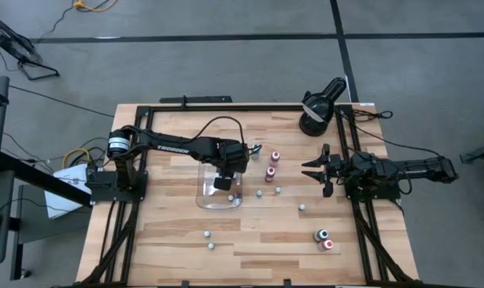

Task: Pick & Place food coloring
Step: Put the small orange food coloring bottle into the transparent bin

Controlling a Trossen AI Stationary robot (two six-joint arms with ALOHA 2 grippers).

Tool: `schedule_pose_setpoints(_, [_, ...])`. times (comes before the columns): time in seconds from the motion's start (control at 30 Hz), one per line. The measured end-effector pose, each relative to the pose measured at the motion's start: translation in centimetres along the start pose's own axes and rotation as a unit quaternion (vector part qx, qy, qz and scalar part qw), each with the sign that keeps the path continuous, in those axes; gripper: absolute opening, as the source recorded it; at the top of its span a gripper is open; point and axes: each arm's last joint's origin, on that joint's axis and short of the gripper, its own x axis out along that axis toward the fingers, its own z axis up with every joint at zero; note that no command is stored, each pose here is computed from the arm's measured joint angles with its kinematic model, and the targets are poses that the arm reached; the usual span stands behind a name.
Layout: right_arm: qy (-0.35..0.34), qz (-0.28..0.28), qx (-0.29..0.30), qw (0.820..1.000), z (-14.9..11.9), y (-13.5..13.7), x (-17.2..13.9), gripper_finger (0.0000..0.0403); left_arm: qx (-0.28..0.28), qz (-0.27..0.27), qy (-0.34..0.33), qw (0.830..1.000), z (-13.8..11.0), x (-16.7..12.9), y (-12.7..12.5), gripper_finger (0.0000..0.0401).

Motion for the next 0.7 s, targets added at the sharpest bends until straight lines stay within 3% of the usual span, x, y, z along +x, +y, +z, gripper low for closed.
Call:
schedule_pose_setpoints(0.37, [0.000,0.000,0.000,1.000,0.00,0.00,0.00,0.0113,-0.001,-0.021,-0.008,1.000,0.05,-0.01,-0.12,0.0081])
schedule_pose_setpoints(0.7, [0.000,0.000,0.000,1.000,-0.01,0.00,0.00,0.0113,-0.003,-0.015,-0.006,1.000,0.03,-0.02,-0.08,0.0114])
